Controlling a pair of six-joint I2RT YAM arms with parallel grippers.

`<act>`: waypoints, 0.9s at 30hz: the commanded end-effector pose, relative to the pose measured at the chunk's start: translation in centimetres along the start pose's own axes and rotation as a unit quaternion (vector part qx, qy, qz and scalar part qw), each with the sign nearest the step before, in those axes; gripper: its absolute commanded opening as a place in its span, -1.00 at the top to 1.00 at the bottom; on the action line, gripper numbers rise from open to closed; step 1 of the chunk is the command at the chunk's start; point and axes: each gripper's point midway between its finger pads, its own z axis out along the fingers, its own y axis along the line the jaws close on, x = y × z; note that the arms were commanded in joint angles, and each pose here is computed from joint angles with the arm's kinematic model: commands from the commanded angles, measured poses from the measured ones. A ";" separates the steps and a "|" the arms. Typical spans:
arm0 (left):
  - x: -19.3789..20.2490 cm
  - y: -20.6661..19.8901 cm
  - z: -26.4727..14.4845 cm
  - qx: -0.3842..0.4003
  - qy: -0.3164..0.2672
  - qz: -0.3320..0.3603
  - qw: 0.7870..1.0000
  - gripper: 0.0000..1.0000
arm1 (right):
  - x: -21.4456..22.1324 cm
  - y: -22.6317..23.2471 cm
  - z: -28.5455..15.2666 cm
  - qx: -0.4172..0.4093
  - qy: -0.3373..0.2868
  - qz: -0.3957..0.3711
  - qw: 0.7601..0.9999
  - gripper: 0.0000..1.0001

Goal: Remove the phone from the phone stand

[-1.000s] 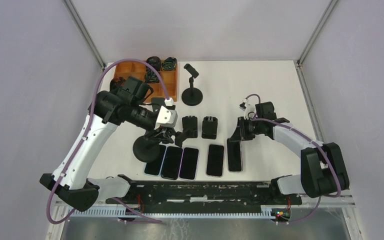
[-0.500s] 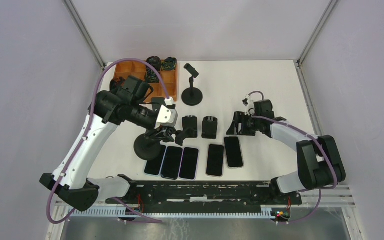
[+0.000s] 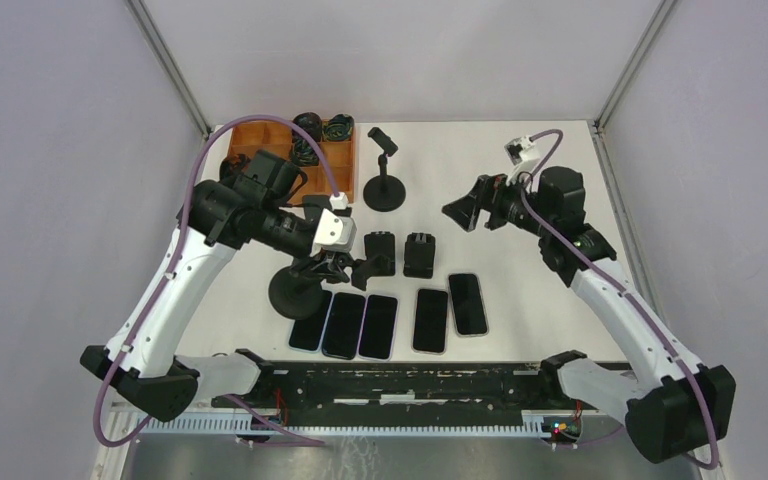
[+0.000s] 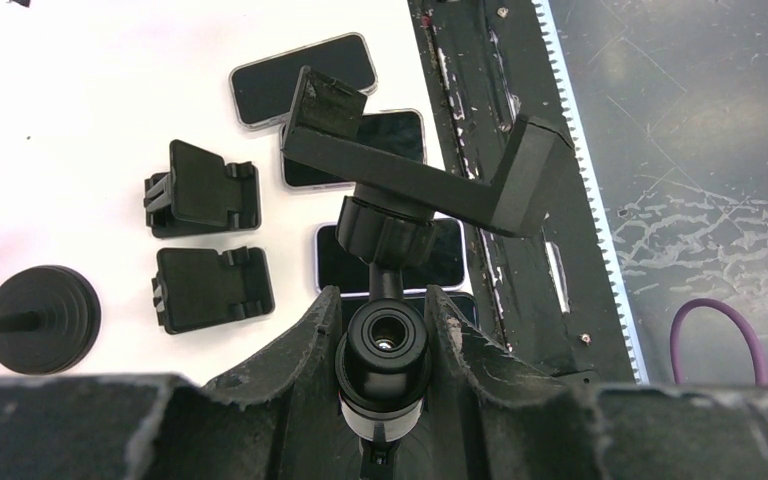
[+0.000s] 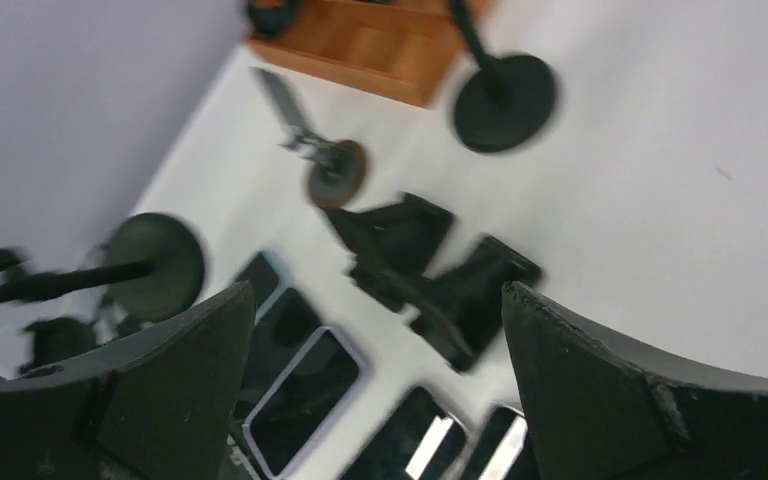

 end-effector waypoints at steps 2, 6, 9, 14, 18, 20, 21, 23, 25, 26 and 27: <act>-2.7 0.7 -0.7 -0.017 -0.036 0.029 0.999 0.96 | -3.0 16.0 -5.0 -0.317 -0.046 -0.076 0.944 -0.96; -2.9 0.5 -0.7 -0.013 -0.041 0.027 0.999 0.96 | -1.8 22.4 -8.8 -0.440 -0.061 -0.125 0.887 -0.96; -3.0 0.5 -0.7 -0.012 -0.043 0.026 0.999 0.96 | -1.1 24.6 -9.8 -0.483 -0.057 -0.134 0.864 -0.96; -3.3 0.4 -0.8 -0.011 -0.048 0.026 0.998 0.96 | 0.9 26.7 -8.7 -0.503 -0.018 -0.145 0.852 -0.96; -3.6 0.2 -0.9 -0.006 -0.054 0.026 0.998 0.96 | 2.4 27.1 -6.7 -0.490 0.014 -0.159 0.857 -0.96; -3.7 0.0 -0.9 -0.002 -0.057 0.026 0.998 0.96 | 3.0 27.4 -6.2 -0.493 0.024 -0.157 0.856 -0.96; -3.8 0.0 -0.9 -0.001 -0.057 0.025 0.998 0.96 | 3.1 27.7 -6.1 -0.496 0.025 -0.158 0.853 -0.96; -3.6 -0.1 -0.8 0.001 -0.056 0.023 0.998 0.96 | 3.3 28.4 -6.2 -0.506 0.027 -0.158 0.848 -0.92; -3.5 -0.1 -0.7 0.003 -0.056 0.020 0.998 0.96 | 3.5 28.9 -6.3 -0.514 0.028 -0.156 0.843 -0.81; -3.5 -0.1 -0.7 0.003 -0.056 0.020 0.998 0.96 | 3.5 29.1 -6.4 -0.519 0.028 -0.154 0.840 -0.73; -3.5 -0.2 -0.7 0.004 -0.055 0.020 0.998 0.96 | 3.4 29.2 -6.5 -0.523 0.029 -0.151 0.839 -0.65</act>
